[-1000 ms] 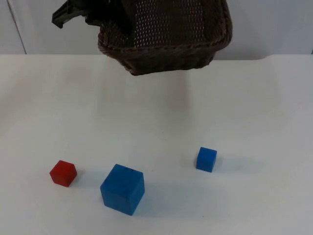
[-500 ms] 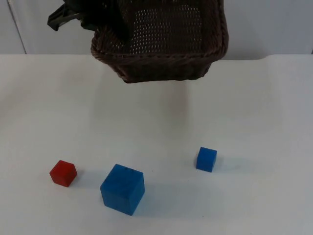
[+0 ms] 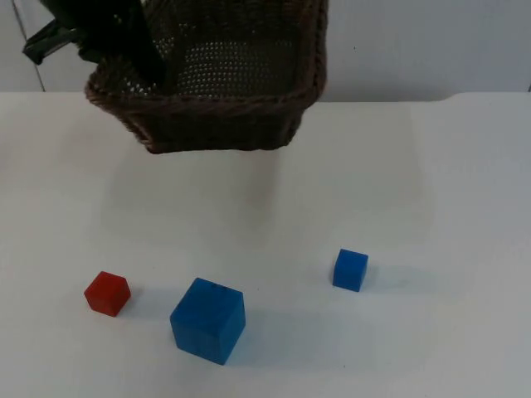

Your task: Pick up the basket with the left hand and place the largest block into the basket with the right hand.

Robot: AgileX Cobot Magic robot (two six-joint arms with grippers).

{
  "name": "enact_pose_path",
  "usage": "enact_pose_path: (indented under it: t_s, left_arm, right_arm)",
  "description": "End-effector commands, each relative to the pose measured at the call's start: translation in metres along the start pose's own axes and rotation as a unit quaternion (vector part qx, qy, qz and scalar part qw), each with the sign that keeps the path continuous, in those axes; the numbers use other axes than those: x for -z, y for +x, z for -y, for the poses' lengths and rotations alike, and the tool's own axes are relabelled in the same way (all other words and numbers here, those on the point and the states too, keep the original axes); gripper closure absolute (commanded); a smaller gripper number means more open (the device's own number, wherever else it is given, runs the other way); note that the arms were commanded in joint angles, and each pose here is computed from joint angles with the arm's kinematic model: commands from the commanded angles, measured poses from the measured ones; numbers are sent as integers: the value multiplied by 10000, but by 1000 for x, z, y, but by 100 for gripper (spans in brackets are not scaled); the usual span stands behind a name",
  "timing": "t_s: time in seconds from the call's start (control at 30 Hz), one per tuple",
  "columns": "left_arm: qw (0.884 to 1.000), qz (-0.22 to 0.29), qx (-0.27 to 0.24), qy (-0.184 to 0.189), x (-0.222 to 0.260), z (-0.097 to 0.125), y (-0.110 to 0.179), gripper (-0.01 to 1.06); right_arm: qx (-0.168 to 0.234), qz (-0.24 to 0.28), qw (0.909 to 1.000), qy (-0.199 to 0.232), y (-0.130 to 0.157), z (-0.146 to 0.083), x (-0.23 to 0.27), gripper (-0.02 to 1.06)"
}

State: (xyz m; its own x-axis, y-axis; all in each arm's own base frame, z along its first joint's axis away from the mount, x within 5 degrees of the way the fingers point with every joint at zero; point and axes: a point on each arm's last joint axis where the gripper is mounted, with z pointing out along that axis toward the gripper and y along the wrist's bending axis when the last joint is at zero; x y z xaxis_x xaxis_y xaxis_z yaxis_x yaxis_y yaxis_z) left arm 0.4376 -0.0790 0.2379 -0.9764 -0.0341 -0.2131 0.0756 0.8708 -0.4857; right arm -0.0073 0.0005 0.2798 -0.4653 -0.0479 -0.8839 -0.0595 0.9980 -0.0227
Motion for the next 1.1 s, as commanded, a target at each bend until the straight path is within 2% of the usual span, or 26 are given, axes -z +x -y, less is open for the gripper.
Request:
enact_pose_path:
  t_s: [0.0,0.2,0.37,0.5,0.77,1.07]
  left_arm:
    - [9999,152,-10,22,22,-5,-1,105]
    - [9988,399,83,-257,61,-24,1,105]
    - [9985,406,187,-322,78,-36,5,105]
    - [9970,612,307,-358,97,-46,7,105]
    - [9970,636,336,-277,101,-46,11,105]
    - [9971,662,336,-150,101,-43,11,105]
  right_arm:
    - [9,43,10000,50,0,0,0,-1]
    - [9,43,10000,50,0,0,0,-1]
    - [30,43,10000,50,0,0,0,-1]
    - [57,44,10000,21,0,0,0,-1]
    - [89,-12,9999,-116,-4,-3,-2,-1]
    - [-154,-423,9983,-368,-42,-5,-37,-1]
